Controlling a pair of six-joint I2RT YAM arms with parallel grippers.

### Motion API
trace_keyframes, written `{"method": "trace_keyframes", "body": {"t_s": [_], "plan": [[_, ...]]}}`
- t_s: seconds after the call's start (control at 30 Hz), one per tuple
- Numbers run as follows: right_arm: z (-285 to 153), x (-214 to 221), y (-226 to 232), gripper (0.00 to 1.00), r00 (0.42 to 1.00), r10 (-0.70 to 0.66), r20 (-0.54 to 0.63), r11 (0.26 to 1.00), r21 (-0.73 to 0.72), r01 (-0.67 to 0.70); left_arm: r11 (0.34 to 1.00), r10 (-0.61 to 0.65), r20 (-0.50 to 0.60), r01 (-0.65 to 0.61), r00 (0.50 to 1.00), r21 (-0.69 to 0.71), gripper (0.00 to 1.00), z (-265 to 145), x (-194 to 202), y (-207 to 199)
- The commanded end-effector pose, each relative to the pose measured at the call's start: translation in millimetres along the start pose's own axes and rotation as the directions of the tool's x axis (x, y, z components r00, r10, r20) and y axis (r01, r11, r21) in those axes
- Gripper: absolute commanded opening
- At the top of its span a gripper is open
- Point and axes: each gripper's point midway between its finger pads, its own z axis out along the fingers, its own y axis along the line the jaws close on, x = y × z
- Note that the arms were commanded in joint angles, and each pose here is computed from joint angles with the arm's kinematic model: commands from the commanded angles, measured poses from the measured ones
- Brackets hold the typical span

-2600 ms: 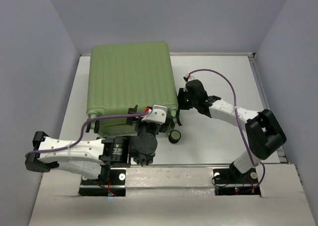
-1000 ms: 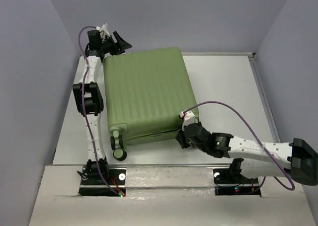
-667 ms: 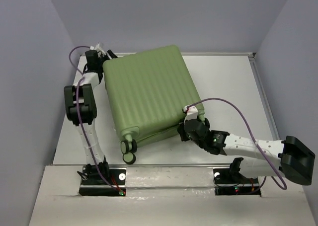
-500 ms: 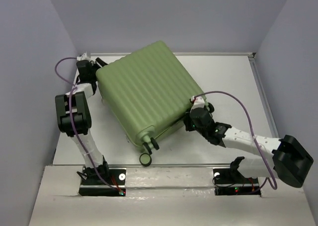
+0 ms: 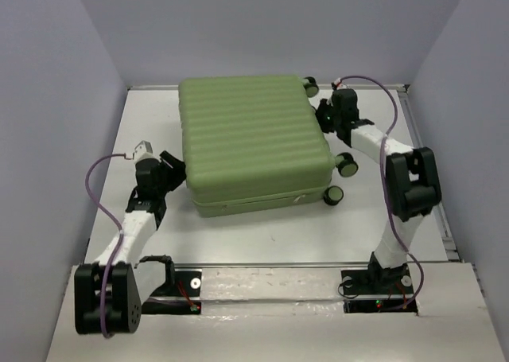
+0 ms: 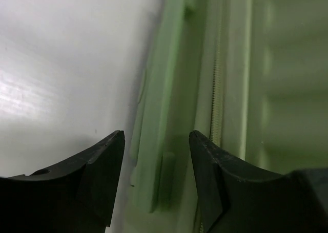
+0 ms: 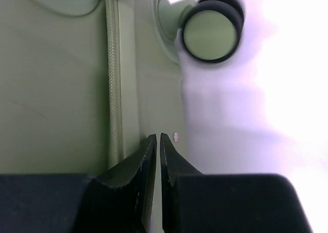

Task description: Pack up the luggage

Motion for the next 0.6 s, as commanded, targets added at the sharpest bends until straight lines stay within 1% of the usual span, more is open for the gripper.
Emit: {"method": "trace_keyframes", "body": {"t_s": [0.0, 0.03, 0.07, 0.1, 0.13, 0.17, 0.2, 0.23, 0.27, 0.3, 0.37, 0.43, 0.47, 0.53, 0.57], "plan": [[-43.9, -23.4, 210.0, 0.17, 0.981, -0.115, -0.155, 0.691, -0.722, -0.033, 0.963, 0.15, -0.251, -0.084, 0.956, 0.255, 0.66, -53.3, 88.5, -52.8], [-27.5, -16.5, 208.3, 0.18, 0.973, -0.097, -0.209, 0.694, -0.715, -0.084, 0.959, 0.152, -0.256, -0.081, 0.955, 0.27, 0.66, -59.0, 94.0, -56.0], [-25.6, -17.4, 212.6, 0.2, 0.969, -0.098, -0.228, 0.678, -0.728, -0.103, 0.96, 0.144, -0.272, -0.067, 0.952, 0.273, 0.66, -63.8, 102.1, -55.5], [-27.3, -33.4, 223.7, 0.24, 0.974, -0.093, -0.206, 0.66, -0.745, -0.095, 0.947, 0.163, -0.275, -0.072, 0.947, 0.313, 0.66, -73.2, 108.1, -65.7], [-14.3, -27.7, 221.5, 0.26, 0.964, -0.075, -0.256, 0.669, -0.729, -0.142, 0.945, 0.166, -0.284, -0.07, 0.944, 0.319, 0.66, -78.0, 112.6, -67.6], [-11.7, -30.7, 224.9, 0.28, 0.962, -0.072, -0.265, 0.661, -0.735, -0.153, 0.944, 0.168, -0.287, -0.07, 0.943, 0.322, 0.66, -80.7, 117.6, -67.5], [-16.4, -46.8, 236.5, 0.33, 0.968, -0.072, -0.239, 0.638, -0.758, -0.14, 0.938, 0.158, -0.284, -0.054, 0.946, 0.343, 0.66, -87.4, 118.5, -73.6], [-14.6, -49.5, 239.7, 0.38, 0.962, -0.055, -0.266, 0.635, -0.753, -0.172, 0.929, 0.17, -0.296, -0.052, 0.94, 0.367, 0.66, -94.6, 125.8, -78.4], [-4.9, -48.4, 239.4, 0.42, 0.959, -0.051, -0.278, 0.634, -0.751, -0.184, 0.933, 0.166, -0.3, -0.051, 0.939, 0.357, 0.66, -96.3, 130.4, -74.4], [-4.4, -50.9, 240.7, 0.48, 0.956, -0.043, -0.29, 0.64, -0.742, -0.196, 0.93, 0.161, -0.295, -0.045, 0.942, 0.365, 0.66, -99.5, 130.9, -75.9], [-6.5, -67.0, 246.4, 0.7, 0.968, -0.022, -0.248, 0.652, -0.738, -0.175, 0.918, 0.149, -0.258, -0.037, 0.955, 0.394, 0.67, -108.7, 122.5, -82.5], [-10.6, -76.6, 249.0, 0.76, 0.977, -0.02, -0.21, 0.66, -0.737, -0.145, 0.913, 0.157, -0.234, -0.05, 0.959, 0.405, 0.67, -112.0, 116.5, -85.7], [-14.9, -89.4, 252.8, 0.79, 0.986, -0.015, -0.167, 0.67, -0.734, -0.114, 0.912, 0.16, -0.224, -0.057, 0.961, 0.407, 0.67, -114.3, 111.6, -89.1], [-20.6, -99.6, 251.2, 0.86, 0.992, -0.045, -0.12, 0.708, -0.704, -0.053, 0.905, 0.17, -0.208, -0.068, 0.963, 0.42, 0.67, -117.1, 106.8, -93.6], [-30.2, -122.1, 253.6, 0.88, 0.998, -0.041, -0.05, 0.716, -0.698, -0.006, 0.902, 0.181, -0.197, -0.084, 0.963, 0.423, 0.67, -118.6, 102.6, -96.4]]}}
